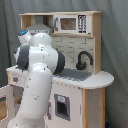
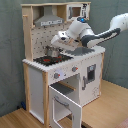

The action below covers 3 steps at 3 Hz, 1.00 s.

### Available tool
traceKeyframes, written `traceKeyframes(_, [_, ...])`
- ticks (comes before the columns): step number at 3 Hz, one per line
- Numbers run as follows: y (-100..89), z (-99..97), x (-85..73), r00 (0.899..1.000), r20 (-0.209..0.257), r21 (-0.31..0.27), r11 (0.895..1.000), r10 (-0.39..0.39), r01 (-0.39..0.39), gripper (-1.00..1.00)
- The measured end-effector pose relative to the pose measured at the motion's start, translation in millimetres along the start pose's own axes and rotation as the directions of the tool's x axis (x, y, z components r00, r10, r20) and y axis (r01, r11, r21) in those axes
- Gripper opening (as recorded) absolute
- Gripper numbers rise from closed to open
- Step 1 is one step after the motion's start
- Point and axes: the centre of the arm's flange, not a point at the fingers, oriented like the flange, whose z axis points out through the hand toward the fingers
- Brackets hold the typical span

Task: Play with the kitchen

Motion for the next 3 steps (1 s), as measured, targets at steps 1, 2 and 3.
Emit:
traceKeyframes(1, [12.1, -2.1, 8.6, 1.000, -0.006, -0.005, 1.000, 0.007, -0.007, -1.00])
traceKeyframes(2, [23.6, -3.4, 14.4, 1.000, -0.006, 0.000, 1.000, 0.014, -0.014, -1.00])
traceKeyframes(3, [30.8, 3.3, 20.0, 1.000, -0.009, 0.012, 1.000, 0.025, -0.025, -1.00])
